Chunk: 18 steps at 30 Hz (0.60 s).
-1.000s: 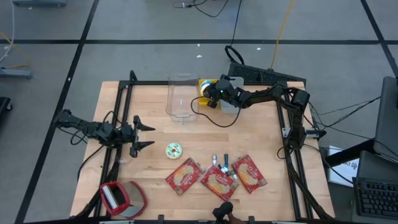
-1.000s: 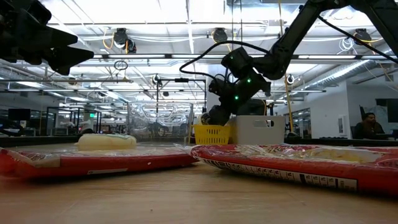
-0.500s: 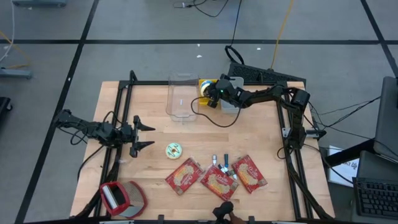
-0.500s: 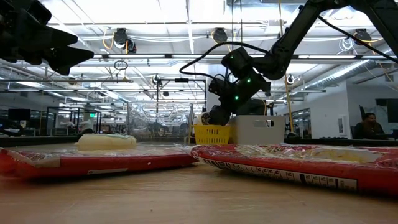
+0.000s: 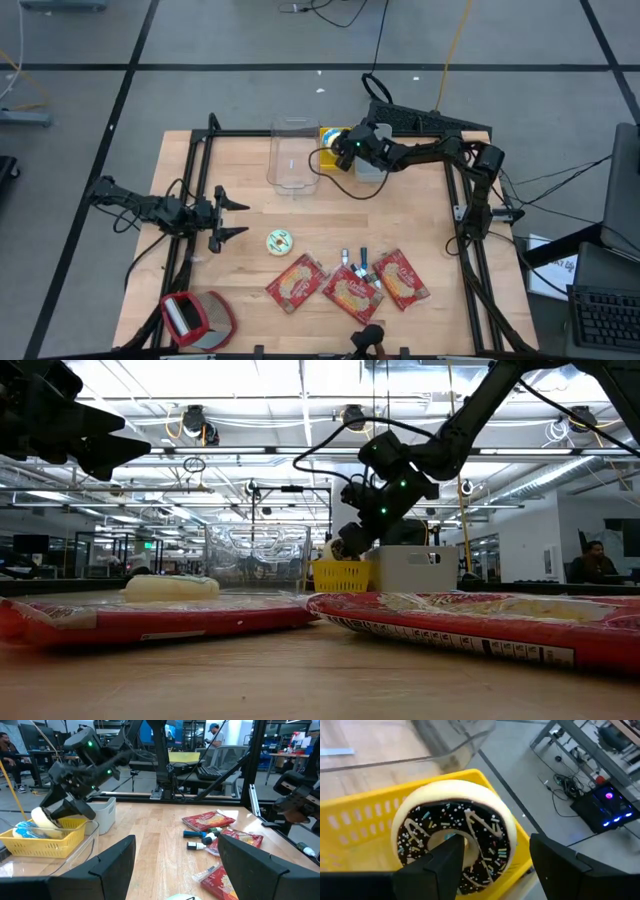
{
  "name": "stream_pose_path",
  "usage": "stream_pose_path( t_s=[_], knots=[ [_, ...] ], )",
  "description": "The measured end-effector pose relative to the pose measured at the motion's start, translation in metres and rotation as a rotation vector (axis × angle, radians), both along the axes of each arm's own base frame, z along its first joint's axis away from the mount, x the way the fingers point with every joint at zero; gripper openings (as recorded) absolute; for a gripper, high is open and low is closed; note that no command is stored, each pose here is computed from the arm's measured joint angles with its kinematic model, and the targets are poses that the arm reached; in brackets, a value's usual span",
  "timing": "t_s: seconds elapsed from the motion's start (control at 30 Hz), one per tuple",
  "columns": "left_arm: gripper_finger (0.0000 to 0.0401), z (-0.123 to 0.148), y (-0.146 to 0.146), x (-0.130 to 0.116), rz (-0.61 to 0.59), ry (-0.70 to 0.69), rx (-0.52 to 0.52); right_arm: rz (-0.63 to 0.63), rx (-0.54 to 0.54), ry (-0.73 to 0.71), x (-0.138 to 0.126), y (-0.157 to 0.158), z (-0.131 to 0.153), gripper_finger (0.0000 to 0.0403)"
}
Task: Pick & Place Food Item
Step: Put the black donut into the yellow bin
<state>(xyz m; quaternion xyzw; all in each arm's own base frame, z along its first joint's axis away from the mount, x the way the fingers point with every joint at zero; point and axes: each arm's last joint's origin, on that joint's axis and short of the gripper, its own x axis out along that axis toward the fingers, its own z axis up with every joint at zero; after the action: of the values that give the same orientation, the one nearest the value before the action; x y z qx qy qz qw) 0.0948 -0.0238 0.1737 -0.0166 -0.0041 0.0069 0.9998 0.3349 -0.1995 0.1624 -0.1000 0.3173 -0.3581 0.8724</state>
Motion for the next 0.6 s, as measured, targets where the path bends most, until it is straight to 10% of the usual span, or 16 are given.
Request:
stream_pose_path(
  t_s=[0.6],
  knots=[
    [0.0285, 0.0, 0.0, 0.0, 0.0, 0.0, 0.0, 0.05, 0.095, -0.028, -0.0014, -0.0003, -0.0041, 0.0211]
  ],
)
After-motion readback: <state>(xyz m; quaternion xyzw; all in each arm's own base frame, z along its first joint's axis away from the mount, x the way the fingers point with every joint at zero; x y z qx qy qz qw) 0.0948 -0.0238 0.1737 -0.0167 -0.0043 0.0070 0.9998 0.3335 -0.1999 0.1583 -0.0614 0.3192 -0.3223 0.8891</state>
